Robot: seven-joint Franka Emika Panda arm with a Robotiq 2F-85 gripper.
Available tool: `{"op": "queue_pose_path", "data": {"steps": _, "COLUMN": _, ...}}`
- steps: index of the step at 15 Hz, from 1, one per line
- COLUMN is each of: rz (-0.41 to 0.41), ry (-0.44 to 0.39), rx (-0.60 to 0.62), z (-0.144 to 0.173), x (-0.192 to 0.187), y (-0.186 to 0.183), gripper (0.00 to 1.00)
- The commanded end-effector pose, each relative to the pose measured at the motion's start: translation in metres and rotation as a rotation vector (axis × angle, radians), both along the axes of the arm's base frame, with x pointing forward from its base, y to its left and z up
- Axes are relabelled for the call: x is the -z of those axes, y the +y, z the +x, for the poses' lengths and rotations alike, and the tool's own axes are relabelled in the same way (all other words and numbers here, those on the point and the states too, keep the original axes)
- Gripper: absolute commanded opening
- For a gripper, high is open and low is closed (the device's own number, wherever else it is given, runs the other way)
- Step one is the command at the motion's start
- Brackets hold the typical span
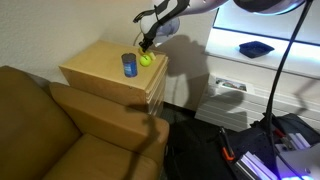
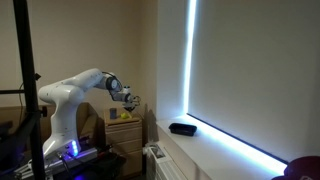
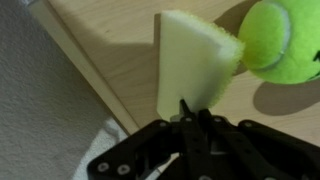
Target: Put the object in the black tray on the night stand
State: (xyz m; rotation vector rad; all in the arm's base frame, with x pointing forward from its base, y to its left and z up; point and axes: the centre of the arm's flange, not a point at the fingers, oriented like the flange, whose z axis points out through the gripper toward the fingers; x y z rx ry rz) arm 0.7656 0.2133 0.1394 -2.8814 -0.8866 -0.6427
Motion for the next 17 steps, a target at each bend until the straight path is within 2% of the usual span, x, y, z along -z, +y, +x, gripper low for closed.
{"op": "queue_pose_path", "data": {"steps": 1, "rz": -0.028, "ry": 0.012, "rx": 0.029, "z": 0.009, "x": 0.008, "y": -0.006, "gripper": 0.34}}
{"op": "queue_pose_path", "data": {"steps": 3, "rz": -0.008, "ry": 0.007, "rx": 0.064, "z": 0.01, "x": 0.003, "y": -0.015, "gripper": 0.47}}
{"op": "queue_pose_path", "data": {"steps": 5, "rz": 0.074, "ry": 0.026, "rx": 0.105, "z": 0.009, "x": -0.006, "y": -0.022, "gripper": 0.61}}
{"op": "queue_pose_path", "data": {"steps": 10, "rz": 0.376, "ry": 0.089, "rx": 0.166, "z": 0.009, "x": -0.054, "y": -0.033, "gripper": 0.97}}
{"op": "queue_pose_path", "data": {"steps": 13, "rz": 0.528, "ry": 0.078, "rx": 0.215, "z": 0.006, "x": -0.091, "y": -0.046, "gripper": 1.0}}
{"op": "queue_pose_path", "data": {"steps": 15, "rz": 0.661, "ry": 0.098, "rx": 0.237, "z": -0.001, "x": -0.114, "y": -0.056, "gripper": 1.0}}
{"op": "queue_pose_path", "data": {"steps": 16, "rz": 0.58, "ry": 0.062, "rx": 0.238, "z": 0.026, "x": -0.097, "y": -0.039, "gripper": 1.0}}
{"op": "queue_pose_path", "data": {"steps": 17, "rz": 0.597, "ry": 0.057, "rx": 0.236, "z": 0.027, "x": -0.107, "y": -0.042, "gripper": 1.0}}
